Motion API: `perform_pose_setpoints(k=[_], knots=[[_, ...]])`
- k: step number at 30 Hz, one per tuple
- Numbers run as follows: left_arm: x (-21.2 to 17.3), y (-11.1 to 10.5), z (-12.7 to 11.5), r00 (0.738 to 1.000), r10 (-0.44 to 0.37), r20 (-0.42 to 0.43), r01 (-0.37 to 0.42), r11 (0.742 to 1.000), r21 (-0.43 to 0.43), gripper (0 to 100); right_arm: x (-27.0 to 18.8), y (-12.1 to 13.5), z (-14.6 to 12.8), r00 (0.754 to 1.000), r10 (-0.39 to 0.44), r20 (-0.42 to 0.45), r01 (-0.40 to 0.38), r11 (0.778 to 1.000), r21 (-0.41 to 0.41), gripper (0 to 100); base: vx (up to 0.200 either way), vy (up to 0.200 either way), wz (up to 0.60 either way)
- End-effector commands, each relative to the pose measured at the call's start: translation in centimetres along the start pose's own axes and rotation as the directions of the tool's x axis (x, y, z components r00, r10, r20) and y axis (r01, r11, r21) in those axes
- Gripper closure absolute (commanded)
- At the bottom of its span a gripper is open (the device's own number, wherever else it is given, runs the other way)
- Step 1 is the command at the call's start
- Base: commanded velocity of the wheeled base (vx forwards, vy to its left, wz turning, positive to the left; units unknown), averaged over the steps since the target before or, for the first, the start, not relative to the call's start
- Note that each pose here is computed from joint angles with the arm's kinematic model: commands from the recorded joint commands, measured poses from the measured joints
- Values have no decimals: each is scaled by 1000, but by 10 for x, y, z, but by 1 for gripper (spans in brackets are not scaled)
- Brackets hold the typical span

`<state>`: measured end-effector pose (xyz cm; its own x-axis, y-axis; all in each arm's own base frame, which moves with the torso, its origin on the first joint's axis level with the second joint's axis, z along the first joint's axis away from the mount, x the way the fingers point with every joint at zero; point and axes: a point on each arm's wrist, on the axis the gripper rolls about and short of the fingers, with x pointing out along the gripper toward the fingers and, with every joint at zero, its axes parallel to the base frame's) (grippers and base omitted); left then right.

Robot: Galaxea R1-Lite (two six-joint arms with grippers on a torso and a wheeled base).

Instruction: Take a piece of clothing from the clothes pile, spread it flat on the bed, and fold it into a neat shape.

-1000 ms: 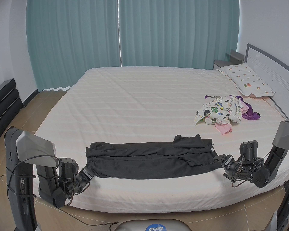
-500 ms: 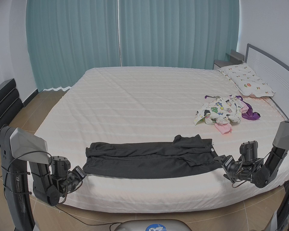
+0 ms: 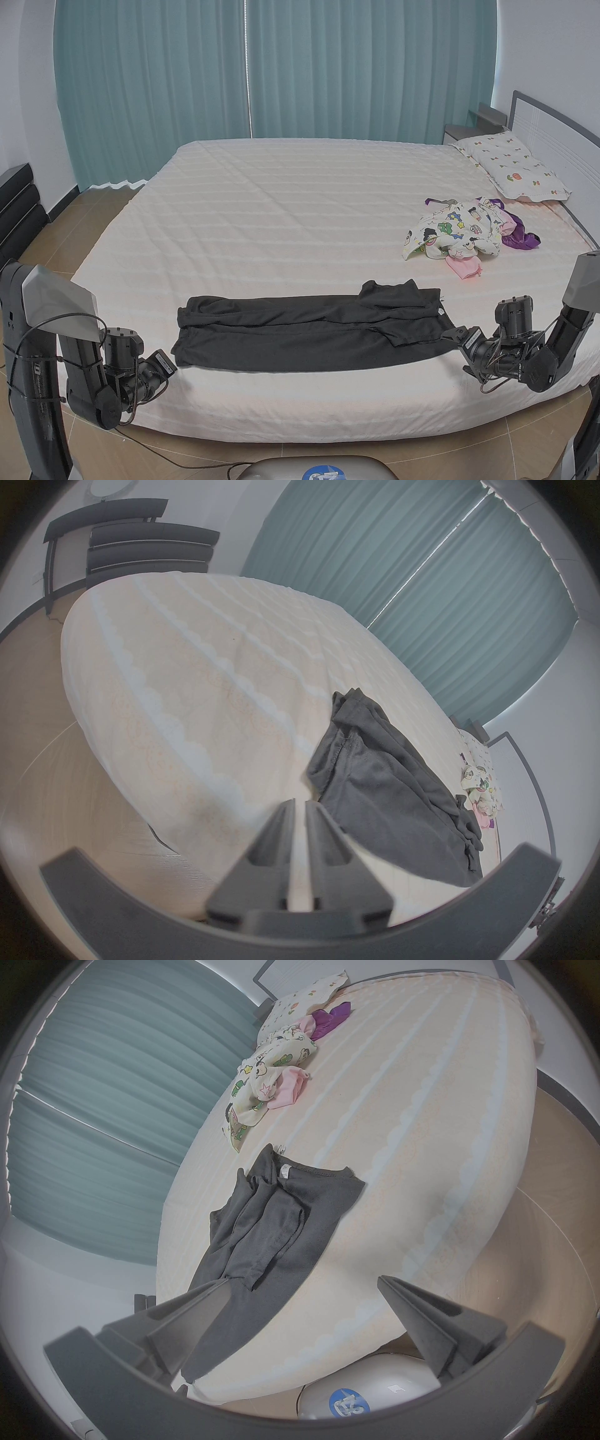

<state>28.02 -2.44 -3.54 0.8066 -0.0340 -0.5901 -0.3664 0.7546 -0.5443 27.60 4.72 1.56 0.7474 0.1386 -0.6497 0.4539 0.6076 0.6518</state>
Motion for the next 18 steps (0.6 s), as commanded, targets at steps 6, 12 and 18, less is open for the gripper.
perform_pose_setpoints(k=[6, 12, 18], knots=[[-2, -3, 3, 1000, -6, 23, 7, 1000, -5, 0, 0, 0, -2, 1000, -2, -5, 2, 1000, -1, 0, 0, 0, 0], [-17, -21, -2, 997, -73, 14, 73, 997, -31, 0, 0, 0, -2, 1000, -3, -7, 3, 1000, -1, 0, 0, 0, 0], [-16, -44, -19, 988, -151, -33, 146, 980, -135, 0, 1, 0, -4, 1000, -2, -12, 2, 1000, -4, 0, 0, 0, 0]])
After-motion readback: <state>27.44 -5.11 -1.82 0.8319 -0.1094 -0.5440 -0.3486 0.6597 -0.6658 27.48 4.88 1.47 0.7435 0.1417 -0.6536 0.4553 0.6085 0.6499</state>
